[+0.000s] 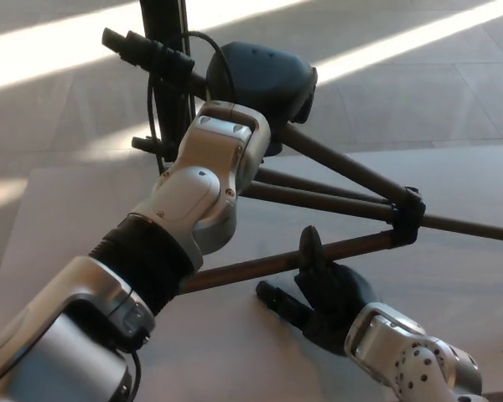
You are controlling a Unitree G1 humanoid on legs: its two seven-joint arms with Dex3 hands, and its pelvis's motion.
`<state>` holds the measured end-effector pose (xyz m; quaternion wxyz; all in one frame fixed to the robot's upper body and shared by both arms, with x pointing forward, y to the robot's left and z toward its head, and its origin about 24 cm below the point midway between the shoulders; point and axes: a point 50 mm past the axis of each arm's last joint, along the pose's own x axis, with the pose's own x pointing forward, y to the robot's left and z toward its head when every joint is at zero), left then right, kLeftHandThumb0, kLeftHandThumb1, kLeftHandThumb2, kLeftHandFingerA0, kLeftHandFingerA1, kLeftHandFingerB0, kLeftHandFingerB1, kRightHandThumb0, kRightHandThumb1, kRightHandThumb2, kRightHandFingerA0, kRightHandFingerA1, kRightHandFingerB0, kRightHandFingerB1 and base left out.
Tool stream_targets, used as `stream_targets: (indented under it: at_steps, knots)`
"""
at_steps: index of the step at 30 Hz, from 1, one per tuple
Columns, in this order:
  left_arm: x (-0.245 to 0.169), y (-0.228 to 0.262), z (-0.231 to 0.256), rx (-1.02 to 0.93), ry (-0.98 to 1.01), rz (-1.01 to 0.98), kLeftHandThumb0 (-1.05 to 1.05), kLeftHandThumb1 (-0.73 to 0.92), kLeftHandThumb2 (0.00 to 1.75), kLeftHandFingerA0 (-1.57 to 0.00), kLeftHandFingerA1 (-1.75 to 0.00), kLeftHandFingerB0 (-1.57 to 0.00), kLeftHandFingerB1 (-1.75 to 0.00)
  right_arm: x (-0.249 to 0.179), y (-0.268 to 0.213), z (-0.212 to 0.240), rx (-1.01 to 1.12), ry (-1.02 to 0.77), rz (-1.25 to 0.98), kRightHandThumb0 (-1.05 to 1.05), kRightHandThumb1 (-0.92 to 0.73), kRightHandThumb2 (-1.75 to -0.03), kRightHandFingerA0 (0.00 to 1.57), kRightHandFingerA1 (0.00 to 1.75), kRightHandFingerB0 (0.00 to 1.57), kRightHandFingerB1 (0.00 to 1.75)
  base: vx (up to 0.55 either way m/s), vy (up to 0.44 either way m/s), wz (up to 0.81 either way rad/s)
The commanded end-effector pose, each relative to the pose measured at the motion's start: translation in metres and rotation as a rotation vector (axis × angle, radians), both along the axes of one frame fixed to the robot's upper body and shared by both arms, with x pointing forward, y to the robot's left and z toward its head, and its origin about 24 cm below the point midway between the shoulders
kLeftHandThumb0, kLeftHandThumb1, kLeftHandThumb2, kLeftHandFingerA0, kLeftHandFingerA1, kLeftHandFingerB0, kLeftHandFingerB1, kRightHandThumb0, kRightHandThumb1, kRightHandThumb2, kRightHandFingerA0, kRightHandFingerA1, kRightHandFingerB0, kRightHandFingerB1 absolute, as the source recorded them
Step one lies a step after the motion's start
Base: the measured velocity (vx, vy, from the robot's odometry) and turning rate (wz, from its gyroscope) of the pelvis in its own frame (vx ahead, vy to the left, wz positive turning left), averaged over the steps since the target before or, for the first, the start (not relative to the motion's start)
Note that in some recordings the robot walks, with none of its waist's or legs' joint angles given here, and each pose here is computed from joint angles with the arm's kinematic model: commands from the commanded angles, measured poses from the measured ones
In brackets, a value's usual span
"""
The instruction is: Use both hands of the robot to pick up the tripod lying in the middle of the desk and make it stand upright on the desk
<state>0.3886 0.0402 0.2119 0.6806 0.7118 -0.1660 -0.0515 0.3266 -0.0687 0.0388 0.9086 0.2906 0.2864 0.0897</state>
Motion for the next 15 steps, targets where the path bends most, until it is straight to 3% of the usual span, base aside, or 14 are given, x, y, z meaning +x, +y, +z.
stream_targets:
  at_steps: [1, 4, 6, 7, 8, 10, 11, 12, 13, 14, 15]
  knots:
    - [-0.002, 0.003, -0.002, -0.053, -0.027, 0.012, -0.29, 0.78, 0.77, -0.77, -1.02, -0.73, -0.81, 0.017, -0.01, 0.015, -0.071, -0.052, -0.041, -1.03, -0.55, -0.81, 0.0, 0.0, 0.0, 0.03, 0.0, 0.0, 0.0]
    - [-0.003, 0.004, -0.004, -0.049, -0.023, 0.003, -0.29, 0.76, 0.74, -0.79, -1.07, -0.74, -0.84, 0.021, -0.014, 0.021, -0.105, -0.082, -0.045, -1.0, -0.55, -0.84, 0.0, 0.0, 0.0, 0.04, 0.0, 0.0, 0.0]
    - [-0.003, 0.004, -0.006, -0.063, -0.013, 0.006, -0.27, 0.71, 0.72, -0.8, -1.08, -0.74, -0.82, 0.025, -0.018, 0.025, -0.132, -0.105, -0.061, -0.88, -0.62, -0.78, 0.0, 0.0, 0.0, 0.0, 0.0, 0.0, 0.0]
    - [-0.003, 0.004, -0.007, -0.058, -0.012, 0.006, -0.27, 0.69, 0.68, -0.79, -1.09, -0.75, -0.81, 0.026, -0.018, 0.026, -0.137, -0.105, -0.07, -0.84, -0.71, -0.62, 0.0, 0.0, 0.0, 0.0, 0.0, 0.0, 0.0]
    - [-0.003, 0.004, -0.01, -0.032, -0.012, 0.013, -0.3, 0.67, 0.63, -0.81, -1.34, -0.76, -0.83, 0.028, -0.021, 0.029, -0.15, -0.101, -0.107, -0.66, -0.76, -0.63, 0.0, 0.0, 0.0, 0.0, 0.0, 0.0, 0.0]
    - [-0.004, 0.003, -0.013, -0.002, -0.015, 0.022, -0.3, 0.67, 0.63, -0.81, -1.34, -0.76, -0.83, 0.031, -0.024, 0.032, -0.159, -0.095, -0.145, -0.66, -0.76, -0.63, 0.0, 0.0, 0.0, 0.0, 0.0, 0.0, 0.0]
    - [-0.005, 0.002, -0.014, -0.008, -0.016, 0.021, -0.31, 0.68, 0.62, -0.83, -1.49, -0.77, -0.95, 0.031, -0.026, 0.033, -0.151, -0.094, -0.162, -0.62, -0.77, -0.67, 0.0, 0.06, 0.0, 0.0, 0.0, 0.0, 0.0]
    - [-0.005, 0.002, -0.017, 0.003, -0.015, 0.02, -0.29, 0.66, 0.62, -0.82, -1.53, -0.77, -0.96, 0.032, -0.028, 0.035, -0.076, -0.089, -0.25, -0.5, -0.71, -0.94, 0.28, 0.67, 0.0, 0.11, 0.0, 0.0, 0.0]
    - [-0.006, 0.002, -0.017, 0.009, -0.015, 0.02, -0.29, 0.66, 0.62, -0.82, -1.53, -0.77, -0.96, 0.032, -0.029, 0.036, -0.045, -0.084, -0.286, -0.5, -0.71, -0.94, 0.28, 0.67, 0.0, 0.11, 0.0, 0.0, 0.0]
    - [-0.005, 0.002, -0.017, 0.0, -0.019, 0.013, -0.29, 0.65, 0.62, -0.81, -1.53, -0.77, -0.99, 0.033, -0.033, 0.036, -0.036, -0.072, -0.405, -0.3, -0.9, -0.66, 0.61, 0.91, 0.34, 0.47, 0.0, 0.0, 0.0]
    - [-0.005, 0.002, -0.017, 0.0, -0.019, 0.013, -0.29, 0.65, 0.62, -0.81, -1.53, -0.77, -0.99, 0.033, -0.033, 0.036, -0.036, -0.071, -0.407, -0.3, -0.9, -0.66, 0.61, 0.91, 0.34, 0.47, 0.0, 0.0, 0.0]
